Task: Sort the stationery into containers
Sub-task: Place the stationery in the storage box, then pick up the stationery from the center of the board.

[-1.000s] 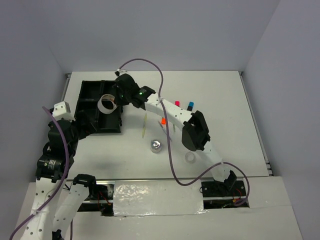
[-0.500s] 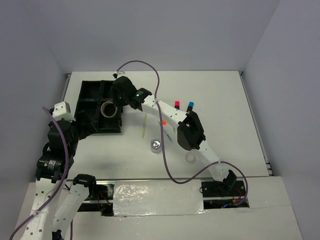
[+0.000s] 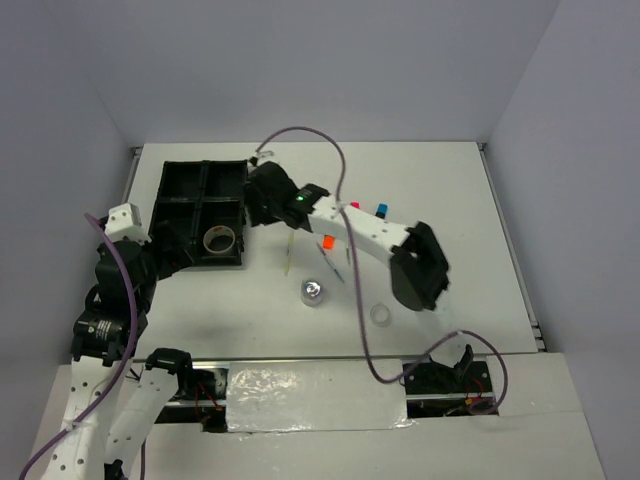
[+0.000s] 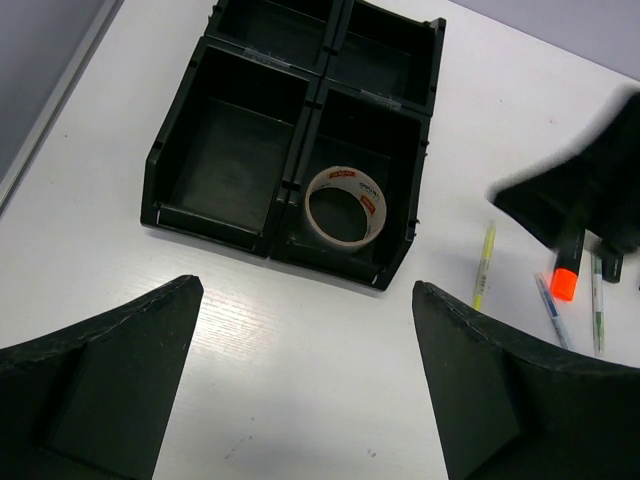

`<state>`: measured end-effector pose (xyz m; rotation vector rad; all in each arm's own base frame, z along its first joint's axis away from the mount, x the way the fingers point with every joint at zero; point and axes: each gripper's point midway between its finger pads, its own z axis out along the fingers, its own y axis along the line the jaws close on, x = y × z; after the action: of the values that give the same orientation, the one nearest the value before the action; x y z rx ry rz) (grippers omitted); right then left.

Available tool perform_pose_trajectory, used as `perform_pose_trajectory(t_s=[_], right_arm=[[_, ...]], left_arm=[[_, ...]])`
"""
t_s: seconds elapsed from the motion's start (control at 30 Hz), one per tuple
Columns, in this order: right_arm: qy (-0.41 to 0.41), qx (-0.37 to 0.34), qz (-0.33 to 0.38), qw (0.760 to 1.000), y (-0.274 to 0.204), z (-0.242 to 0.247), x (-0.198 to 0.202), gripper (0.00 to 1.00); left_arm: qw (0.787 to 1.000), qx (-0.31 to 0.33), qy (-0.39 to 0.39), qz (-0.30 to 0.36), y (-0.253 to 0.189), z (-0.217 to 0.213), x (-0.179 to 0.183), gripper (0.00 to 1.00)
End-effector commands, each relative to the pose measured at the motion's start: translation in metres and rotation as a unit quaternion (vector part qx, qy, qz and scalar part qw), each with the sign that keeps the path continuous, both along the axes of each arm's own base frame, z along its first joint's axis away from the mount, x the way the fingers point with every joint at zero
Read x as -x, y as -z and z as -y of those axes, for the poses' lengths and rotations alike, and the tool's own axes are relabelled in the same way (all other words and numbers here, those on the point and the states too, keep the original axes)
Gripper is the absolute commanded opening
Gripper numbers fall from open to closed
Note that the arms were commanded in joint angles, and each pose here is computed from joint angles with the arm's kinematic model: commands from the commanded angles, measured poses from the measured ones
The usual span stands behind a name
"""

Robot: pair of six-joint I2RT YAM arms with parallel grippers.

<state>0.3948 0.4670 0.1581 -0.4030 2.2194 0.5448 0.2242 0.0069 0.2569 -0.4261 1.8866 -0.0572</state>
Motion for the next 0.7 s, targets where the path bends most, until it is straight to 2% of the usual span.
perform_pose_trajectory(t_s=[0.0,0.03,0.07,0.13,0.17,0.23,0.3,0.37,0.4,0.43,0.47,0.5,0.53,0.57,0.6,0.63,0.67], right_arm=[[0.054,-0.057,0.083,0.993,-0.115,0.068,0.027,0.58],[0.068,-0.035,0.073,0.994,-0.107,0.088,0.035,0.58],[0.093,0.002,0.052,0.994,-0.078,0.116,0.044,0.59],[0.125,0.017,0.045,0.991,-0.082,0.160,0.067,0.62],[0.140,0.050,0.024,0.989,-0.049,0.183,0.083,0.64],[0.168,0.045,0.031,0.984,-0.054,0.221,0.103,0.69],[0.206,0.081,0.001,0.975,-0.020,0.265,0.125,0.71],[0.253,0.069,-0.004,0.965,-0.015,0.302,0.145,0.74],[0.269,0.082,-0.007,0.960,-0.011,0.320,0.155,0.74],[0.286,0.059,-0.003,0.956,-0.017,0.335,0.165,0.75],[0.314,0.079,-0.002,0.946,-0.017,0.360,0.175,0.75],[0.341,0.063,0.001,0.938,-0.023,0.371,0.181,0.75],[0.352,0.030,0.019,0.935,-0.041,0.382,0.188,0.75],[0.362,0.017,0.027,0.932,-0.050,0.391,0.194,0.76],[0.372,-0.014,0.046,0.927,-0.070,0.404,0.202,0.78],[0.369,-0.013,0.049,0.928,-0.073,0.405,0.203,0.81],[0.364,-0.041,0.062,0.929,-0.086,0.411,0.211,0.83]], left_arm=[[1.000,0.002,0.002,0.027,-0.015,0.000,-0.002,0.99],[1.000,0.002,0.005,0.028,-0.016,0.002,-0.002,0.99],[1.000,0.002,0.007,0.027,-0.015,0.003,-0.002,0.99],[1.000,0.004,0.015,0.025,-0.014,0.006,-0.004,0.99],[1.000,0.003,0.019,0.023,-0.014,0.007,-0.005,0.99],[0.999,0.007,0.047,0.024,-0.013,0.016,-0.008,0.99],[0.997,0.012,0.077,0.017,-0.009,0.028,-0.015,0.99],[0.994,0.044,0.102,-0.022,0.003,0.044,-0.023,0.99],[0.990,0.055,0.122,-0.041,0.008,0.056,-0.025,0.99],[0.987,0.077,0.126,-0.060,0.015,0.068,-0.034,0.99],[0.981,0.081,0.162,-0.068,0.018,0.094,-0.033,0.99],[0.979,0.084,0.176,-0.058,0.012,0.111,-0.037,0.99],[0.983,0.078,0.150,-0.070,0.020,0.119,-0.045,0.99],[0.974,0.068,0.201,-0.075,0.020,0.160,-0.032,0.99],[0.979,0.058,0.181,-0.073,0.019,0.177,-0.040,0.99],[0.977,0.051,0.193,-0.073,0.020,0.196,-0.037,0.99],[0.966,0.042,0.242,-0.075,0.021,0.233,-0.019,0.99]])
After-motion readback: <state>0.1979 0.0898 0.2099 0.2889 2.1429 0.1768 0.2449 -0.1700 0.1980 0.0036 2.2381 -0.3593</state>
